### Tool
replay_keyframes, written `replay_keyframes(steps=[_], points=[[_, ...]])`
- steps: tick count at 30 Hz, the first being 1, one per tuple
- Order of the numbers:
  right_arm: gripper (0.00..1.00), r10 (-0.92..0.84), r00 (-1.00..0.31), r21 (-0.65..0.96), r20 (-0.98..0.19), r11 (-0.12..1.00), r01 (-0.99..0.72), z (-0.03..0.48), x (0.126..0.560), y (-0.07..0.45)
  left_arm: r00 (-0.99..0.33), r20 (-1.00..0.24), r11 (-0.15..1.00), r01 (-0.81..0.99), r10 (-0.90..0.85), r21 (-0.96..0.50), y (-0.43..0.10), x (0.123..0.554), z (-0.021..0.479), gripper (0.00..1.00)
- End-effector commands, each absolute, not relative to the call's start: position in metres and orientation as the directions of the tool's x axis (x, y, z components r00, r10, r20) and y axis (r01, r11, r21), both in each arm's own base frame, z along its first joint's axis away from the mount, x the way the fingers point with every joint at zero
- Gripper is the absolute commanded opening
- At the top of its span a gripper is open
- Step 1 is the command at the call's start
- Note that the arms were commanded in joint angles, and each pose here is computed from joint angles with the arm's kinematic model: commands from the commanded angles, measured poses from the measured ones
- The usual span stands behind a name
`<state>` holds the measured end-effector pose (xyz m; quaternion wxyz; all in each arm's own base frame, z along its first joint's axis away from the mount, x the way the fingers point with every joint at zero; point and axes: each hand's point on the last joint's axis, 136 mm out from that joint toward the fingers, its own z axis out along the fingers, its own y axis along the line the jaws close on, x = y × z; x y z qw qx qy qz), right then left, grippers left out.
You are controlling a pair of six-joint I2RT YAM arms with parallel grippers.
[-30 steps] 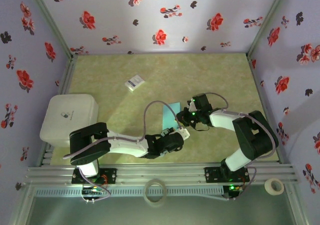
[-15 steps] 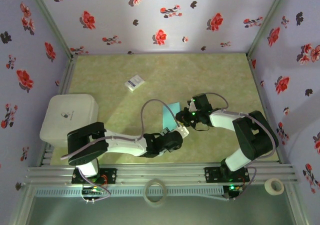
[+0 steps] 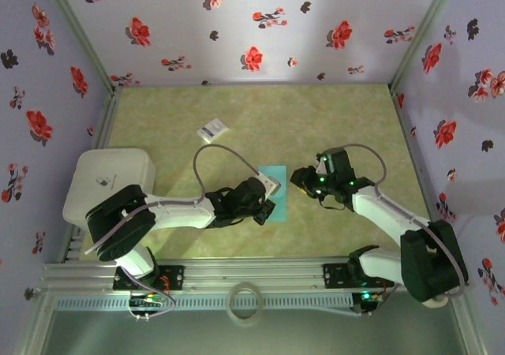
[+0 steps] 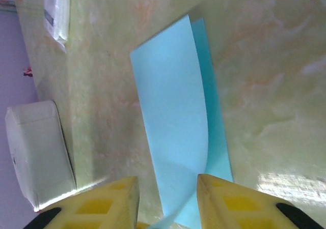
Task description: Fold a paper plane with a square sheet of paper (pick it up from the middle)
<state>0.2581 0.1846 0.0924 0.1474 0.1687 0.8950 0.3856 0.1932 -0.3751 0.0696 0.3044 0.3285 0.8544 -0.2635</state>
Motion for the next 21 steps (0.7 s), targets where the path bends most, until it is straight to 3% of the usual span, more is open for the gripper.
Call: replay_keyframes(steps=[1,8,18,21], points=[[0.25,0.43,-0.902,0.744,-0.042,0.616,0.259,0.074,0.238,0.184,-0.658,-0.673,0.593,0.704,0.338,-0.391,-0.384,0.185,0.083,0.0],[0.05,0.348,-0.938,0.729,0.001,0.642,0.239,0.056,0.203,0.202,-0.704,-0.654,0.6,0.658,0.277,-0.454,-0.385,0.191,0.085,0.0],[0.0,0.28,-0.96,0.753,0.033,0.624,0.208,0.046,0.204,0.242,-0.734,-0.625,0.628,0.623,0.266,-0.466,-0.38,0.194,0.077,0.0],[0.01,0.272,-0.962,0.676,0.037,0.702,0.224,0.028,0.199,0.229,-0.744,-0.618,0.637,0.61,0.253,-0.472,-0.378,0.197,0.077,0.0]])
